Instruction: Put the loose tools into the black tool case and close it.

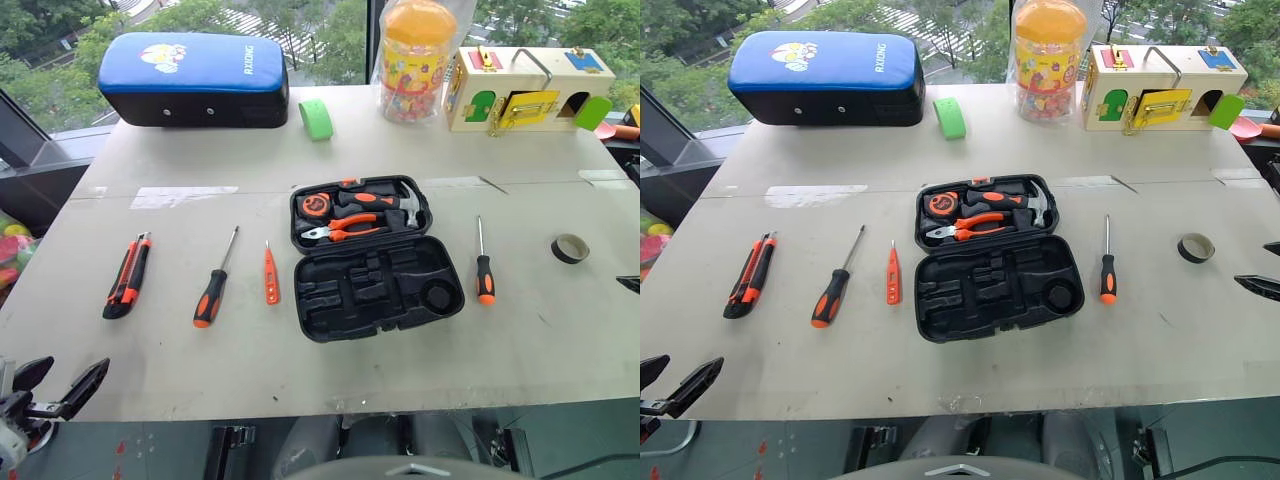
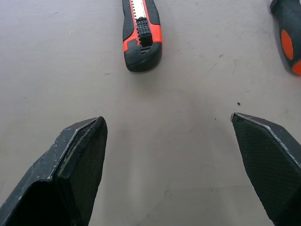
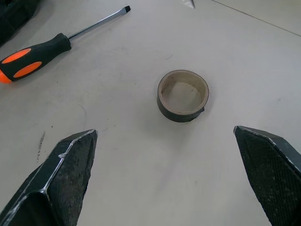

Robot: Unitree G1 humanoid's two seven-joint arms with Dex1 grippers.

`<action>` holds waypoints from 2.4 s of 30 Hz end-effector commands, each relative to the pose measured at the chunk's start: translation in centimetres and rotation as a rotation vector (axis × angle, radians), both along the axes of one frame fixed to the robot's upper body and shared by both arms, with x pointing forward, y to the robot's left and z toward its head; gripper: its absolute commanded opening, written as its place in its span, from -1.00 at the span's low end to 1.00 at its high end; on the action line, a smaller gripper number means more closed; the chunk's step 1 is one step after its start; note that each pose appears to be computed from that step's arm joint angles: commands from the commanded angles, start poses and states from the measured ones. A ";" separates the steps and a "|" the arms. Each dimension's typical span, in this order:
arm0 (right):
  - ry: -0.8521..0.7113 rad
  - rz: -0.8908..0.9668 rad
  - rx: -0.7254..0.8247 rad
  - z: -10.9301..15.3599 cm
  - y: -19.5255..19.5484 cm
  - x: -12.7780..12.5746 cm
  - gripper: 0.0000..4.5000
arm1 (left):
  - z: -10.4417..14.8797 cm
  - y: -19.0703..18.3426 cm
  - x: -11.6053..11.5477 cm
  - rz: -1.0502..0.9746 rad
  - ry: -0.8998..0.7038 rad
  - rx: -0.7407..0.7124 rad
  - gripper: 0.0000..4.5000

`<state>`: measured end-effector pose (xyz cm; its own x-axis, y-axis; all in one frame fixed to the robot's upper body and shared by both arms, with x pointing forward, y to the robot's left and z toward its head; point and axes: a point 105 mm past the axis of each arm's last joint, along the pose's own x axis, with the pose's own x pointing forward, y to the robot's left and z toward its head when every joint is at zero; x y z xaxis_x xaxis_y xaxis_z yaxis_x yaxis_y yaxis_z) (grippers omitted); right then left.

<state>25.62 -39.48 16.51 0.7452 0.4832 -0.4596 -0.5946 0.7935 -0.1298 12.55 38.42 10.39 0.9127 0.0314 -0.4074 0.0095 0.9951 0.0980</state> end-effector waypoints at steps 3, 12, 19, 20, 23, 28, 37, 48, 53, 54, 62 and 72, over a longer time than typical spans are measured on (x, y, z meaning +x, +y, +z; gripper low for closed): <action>-0.069 -0.014 -0.027 1.4 -0.6 0.1 0.98 | 0.0 0.9 0.0 0.027 0.009 0.018 1.00; -0.112 0.010 -0.063 2.3 -0.3 0.7 0.98 | 0.1 1.0 1.1 0.025 -0.001 0.019 1.00; -0.183 0.346 0.028 5.3 8.6 1.7 0.98 | 2.5 -4.0 4.7 -0.154 -0.062 -0.046 1.00; -0.177 0.408 0.036 5.5 10.2 1.5 0.98 | 2.6 -4.6 5.1 -0.169 -0.059 -0.047 1.00; -0.193 0.581 0.035 6.4 14.9 0.9 0.98 | 2.6 -6.0 6.7 -0.173 -0.024 -0.051 1.00; -0.252 0.807 0.062 7.6 21.1 -0.6 0.98 | 2.0 -7.8 9.5 -0.141 0.047 -0.056 1.00; -0.276 0.958 0.115 7.9 25.5 -2.3 0.98 | 0.5 -10.4 12.4 -0.158 0.129 -0.065 1.00; -0.284 0.971 0.128 7.4 26.5 -2.6 1.00 | -2.4 -10.6 13.6 -0.157 0.217 -0.077 -0.54; -0.267 0.942 0.126 7.1 26.0 -2.6 1.00 | 4.0 -11.9 16.1 -0.397 0.006 -0.009 -0.54; -0.257 0.933 0.122 6.9 25.9 -2.5 1.00 | 5.7 -12.8 16.5 -0.493 -0.049 0.033 -0.54; -0.225 0.822 0.101 5.5 24.4 -2.4 1.00 | 9.0 -21.6 16.5 -1.204 0.012 0.181 -0.54; -0.230 0.729 0.096 4.6 24.0 -3.2 1.00 | 4.5 -27.9 20.3 -1.365 0.188 0.299 -0.54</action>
